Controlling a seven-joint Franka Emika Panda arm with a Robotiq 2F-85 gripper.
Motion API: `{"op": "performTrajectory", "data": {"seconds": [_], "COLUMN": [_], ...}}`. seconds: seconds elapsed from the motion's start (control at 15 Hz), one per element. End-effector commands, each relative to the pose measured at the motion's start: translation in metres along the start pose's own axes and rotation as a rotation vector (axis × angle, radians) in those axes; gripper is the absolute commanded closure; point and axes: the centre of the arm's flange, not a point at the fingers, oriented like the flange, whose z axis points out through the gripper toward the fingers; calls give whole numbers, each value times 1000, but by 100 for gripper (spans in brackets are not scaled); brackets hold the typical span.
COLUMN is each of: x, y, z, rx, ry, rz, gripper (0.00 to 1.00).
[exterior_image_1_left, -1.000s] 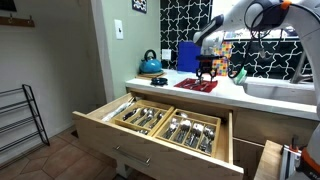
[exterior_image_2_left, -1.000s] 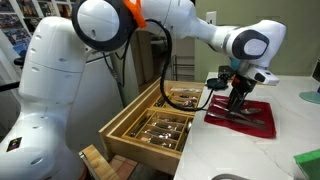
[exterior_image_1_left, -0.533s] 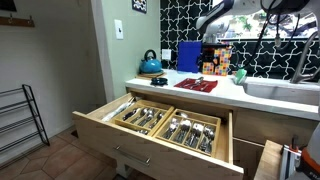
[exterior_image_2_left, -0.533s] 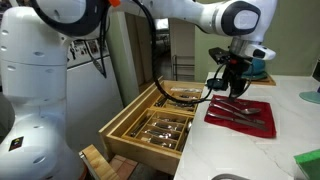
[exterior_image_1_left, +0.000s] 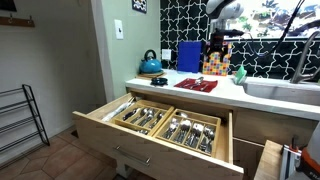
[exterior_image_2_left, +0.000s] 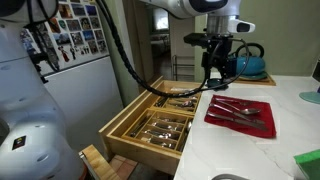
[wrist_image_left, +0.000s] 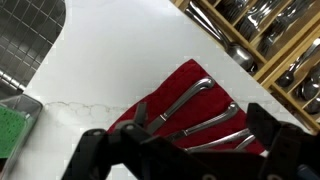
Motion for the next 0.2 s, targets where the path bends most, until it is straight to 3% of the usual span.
{"op": "performTrajectory", "data": {"seconds": [0.0, 0.13], "x": [-6, -5], "y": [2, 1], "z": [-5, -8], "rx": [3, 4], "ry": [8, 14], "rz": [-8, -7], "gripper": [0, 0]}}
